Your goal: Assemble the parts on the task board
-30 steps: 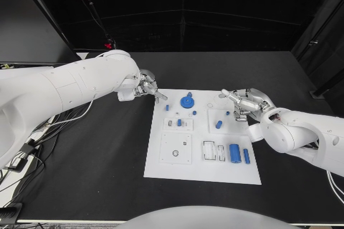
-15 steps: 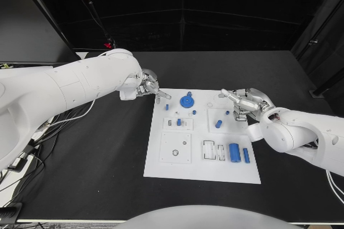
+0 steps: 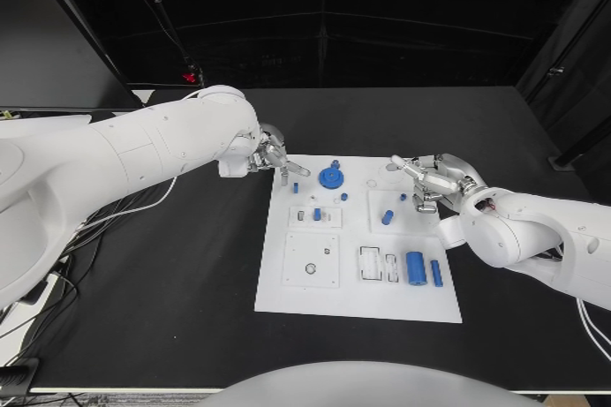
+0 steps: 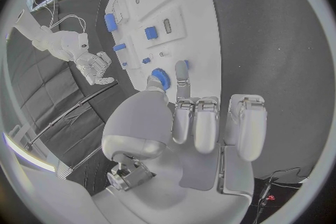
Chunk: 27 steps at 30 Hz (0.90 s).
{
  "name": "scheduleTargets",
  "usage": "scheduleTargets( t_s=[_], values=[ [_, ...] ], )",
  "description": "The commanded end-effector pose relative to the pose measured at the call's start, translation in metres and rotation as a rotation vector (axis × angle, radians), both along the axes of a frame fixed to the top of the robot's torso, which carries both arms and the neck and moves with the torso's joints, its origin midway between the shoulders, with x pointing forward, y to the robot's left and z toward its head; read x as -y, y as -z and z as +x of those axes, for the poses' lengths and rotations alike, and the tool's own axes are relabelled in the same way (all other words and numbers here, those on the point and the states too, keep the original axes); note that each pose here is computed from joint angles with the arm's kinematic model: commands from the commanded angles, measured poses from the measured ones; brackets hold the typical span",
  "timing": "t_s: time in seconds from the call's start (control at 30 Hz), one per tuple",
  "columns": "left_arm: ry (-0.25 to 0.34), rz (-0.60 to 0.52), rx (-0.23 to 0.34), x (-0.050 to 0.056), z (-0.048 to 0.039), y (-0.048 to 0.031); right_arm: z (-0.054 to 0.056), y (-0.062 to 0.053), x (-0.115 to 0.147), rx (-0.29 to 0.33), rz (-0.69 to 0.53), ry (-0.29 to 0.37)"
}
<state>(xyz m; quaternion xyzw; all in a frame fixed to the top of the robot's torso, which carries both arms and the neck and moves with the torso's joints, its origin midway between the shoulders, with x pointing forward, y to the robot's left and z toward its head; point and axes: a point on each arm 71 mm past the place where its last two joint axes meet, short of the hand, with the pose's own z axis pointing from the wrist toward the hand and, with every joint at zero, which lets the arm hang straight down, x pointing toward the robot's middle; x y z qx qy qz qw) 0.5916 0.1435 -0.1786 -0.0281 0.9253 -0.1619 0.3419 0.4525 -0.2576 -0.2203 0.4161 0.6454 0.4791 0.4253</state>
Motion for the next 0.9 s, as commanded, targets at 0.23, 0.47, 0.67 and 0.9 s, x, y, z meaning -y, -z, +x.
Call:
scheduleTargets(
  t_s=[0.23, 0.47, 0.67, 0.9],
  values=[
    [-0.051, 0.093, 0.031, -0.0006, 0.0016, 0.0028, -0.0002, -0.0010, -0.0022, 0.003, 0.006, -0.009],
    [-0.057, 0.094, 0.050, 0.0023, 0.0023, 0.0048, -0.0002, -0.0010, -0.0031, 0.003, 0.007, -0.010],
    [-0.068, 0.100, 0.054, 0.0036, 0.0028, 0.0070, -0.0001, -0.0010, -0.0033, 0.003, 0.006, -0.010],
    [-0.071, 0.099, 0.055, 0.0042, 0.0029, 0.0089, -0.0001, -0.0010, -0.0038, 0.003, 0.007, -0.010]
  ],
)
